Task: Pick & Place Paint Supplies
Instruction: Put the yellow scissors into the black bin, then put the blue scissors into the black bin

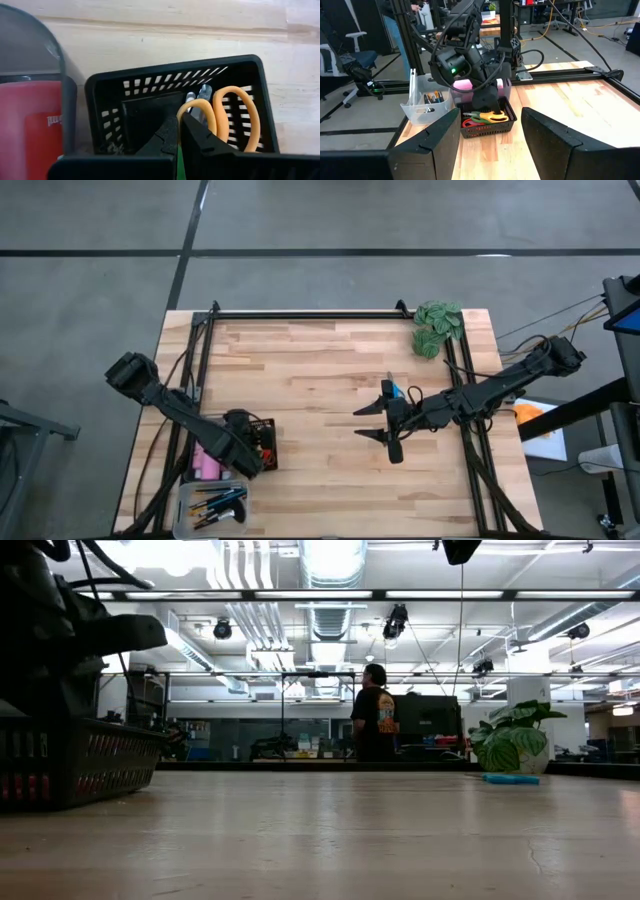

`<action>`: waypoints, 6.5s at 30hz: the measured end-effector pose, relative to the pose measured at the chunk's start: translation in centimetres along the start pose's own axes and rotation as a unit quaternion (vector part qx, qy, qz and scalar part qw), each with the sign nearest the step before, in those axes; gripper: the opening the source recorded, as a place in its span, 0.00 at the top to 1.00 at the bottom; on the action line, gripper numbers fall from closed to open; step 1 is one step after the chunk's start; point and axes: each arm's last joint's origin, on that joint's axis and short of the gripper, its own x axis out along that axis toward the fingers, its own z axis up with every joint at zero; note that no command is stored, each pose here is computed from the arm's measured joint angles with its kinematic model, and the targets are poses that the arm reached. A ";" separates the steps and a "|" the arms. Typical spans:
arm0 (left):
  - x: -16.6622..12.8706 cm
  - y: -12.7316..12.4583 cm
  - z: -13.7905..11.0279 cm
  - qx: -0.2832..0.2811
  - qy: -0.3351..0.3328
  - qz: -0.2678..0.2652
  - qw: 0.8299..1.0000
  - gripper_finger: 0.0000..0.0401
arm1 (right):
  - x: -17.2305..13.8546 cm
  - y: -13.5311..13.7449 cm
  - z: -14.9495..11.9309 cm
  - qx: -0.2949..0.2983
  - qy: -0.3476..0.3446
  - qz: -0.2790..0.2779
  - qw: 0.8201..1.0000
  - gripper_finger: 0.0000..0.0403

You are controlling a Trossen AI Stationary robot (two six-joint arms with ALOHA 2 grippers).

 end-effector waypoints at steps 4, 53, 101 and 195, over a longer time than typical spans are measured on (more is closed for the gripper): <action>0.2 0.1 0.0 0.005 -0.001 0.001 1.000 0.99 | 0.0 0.0 0.0 0.000 0.000 0.000 1.000 0.48; -5.6 -6.1 1.8 0.238 -0.168 -0.204 0.935 0.77 | 0.0 0.0 0.0 0.000 0.001 0.000 1.000 0.48; 3.3 -5.8 11.0 0.399 -0.160 -0.503 0.750 0.77 | 0.0 0.0 0.0 0.000 -0.001 0.000 1.000 0.48; 3.5 -5.7 11.1 0.378 -0.176 -0.478 0.773 0.77 | -3.7 -11.5 -13.3 0.464 0.222 -0.429 0.743 0.48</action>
